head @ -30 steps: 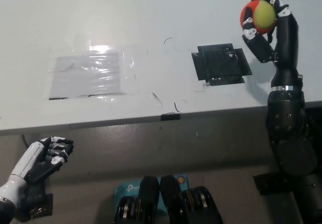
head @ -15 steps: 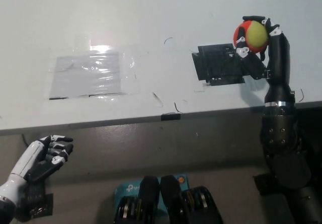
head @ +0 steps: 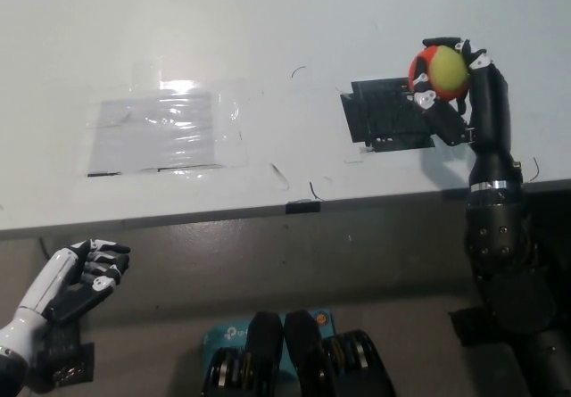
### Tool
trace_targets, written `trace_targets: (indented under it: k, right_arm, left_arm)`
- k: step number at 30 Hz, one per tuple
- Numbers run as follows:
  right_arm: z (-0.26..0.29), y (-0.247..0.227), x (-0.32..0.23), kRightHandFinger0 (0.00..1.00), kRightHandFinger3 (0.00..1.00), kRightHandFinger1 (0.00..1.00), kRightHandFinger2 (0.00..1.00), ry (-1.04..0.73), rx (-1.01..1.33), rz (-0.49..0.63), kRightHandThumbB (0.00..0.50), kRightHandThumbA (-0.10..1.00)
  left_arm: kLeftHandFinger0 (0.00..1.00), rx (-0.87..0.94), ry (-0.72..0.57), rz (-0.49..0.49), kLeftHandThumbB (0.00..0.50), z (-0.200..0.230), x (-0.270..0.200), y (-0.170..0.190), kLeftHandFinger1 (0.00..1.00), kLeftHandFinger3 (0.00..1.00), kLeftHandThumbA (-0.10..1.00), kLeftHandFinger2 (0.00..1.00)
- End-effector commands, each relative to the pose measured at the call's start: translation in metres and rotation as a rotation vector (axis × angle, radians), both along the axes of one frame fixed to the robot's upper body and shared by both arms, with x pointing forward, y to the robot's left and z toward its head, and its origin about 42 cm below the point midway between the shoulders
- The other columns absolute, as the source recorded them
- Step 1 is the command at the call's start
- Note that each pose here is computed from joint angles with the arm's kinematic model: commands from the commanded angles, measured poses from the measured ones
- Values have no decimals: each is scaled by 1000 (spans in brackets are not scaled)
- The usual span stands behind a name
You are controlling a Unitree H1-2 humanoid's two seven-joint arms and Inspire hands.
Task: The robot uses right hand to squeeze a small tennis ball placed on the black area of the table
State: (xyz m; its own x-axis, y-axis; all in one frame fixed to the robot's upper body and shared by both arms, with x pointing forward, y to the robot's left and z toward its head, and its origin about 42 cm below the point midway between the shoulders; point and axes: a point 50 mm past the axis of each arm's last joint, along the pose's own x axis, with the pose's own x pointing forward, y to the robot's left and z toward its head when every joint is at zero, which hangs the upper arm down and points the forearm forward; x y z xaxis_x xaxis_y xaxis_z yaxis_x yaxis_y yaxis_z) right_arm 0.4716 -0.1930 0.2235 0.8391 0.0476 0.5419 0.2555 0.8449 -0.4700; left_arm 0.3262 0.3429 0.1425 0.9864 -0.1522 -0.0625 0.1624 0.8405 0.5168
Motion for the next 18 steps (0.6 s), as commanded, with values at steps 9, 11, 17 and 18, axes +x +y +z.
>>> trace_targets:
  k: [9, 11, 17, 18]
  right_arm:
    - [-20, -8, 41, 1, 516, 428, 744, 362, -732, 44, 92, -100]
    - [-27, -10, 45, 27, 483, 452, 709, 436, -774, 44, 1, -100]
    - [-39, -12, 49, 186, 657, 442, 629, 513, -852, 12, 25, -100]
    - [-38, -13, 49, 184, 655, 438, 627, 512, -855, 8, 21, -100]
  left_arm:
    - [403, 10, -59, -32, 0, 16, 7, 0, 474, 636, 646, 535]
    - [410, 13, -55, -29, 8, 17, 6, 1, 485, 654, 650, 553]
    - [389, 21, -59, -36, 16, 18, 7, -1, 471, 618, 702, 539]
    - [388, 21, -62, -38, 16, 19, 8, -2, 471, 617, 703, 539]
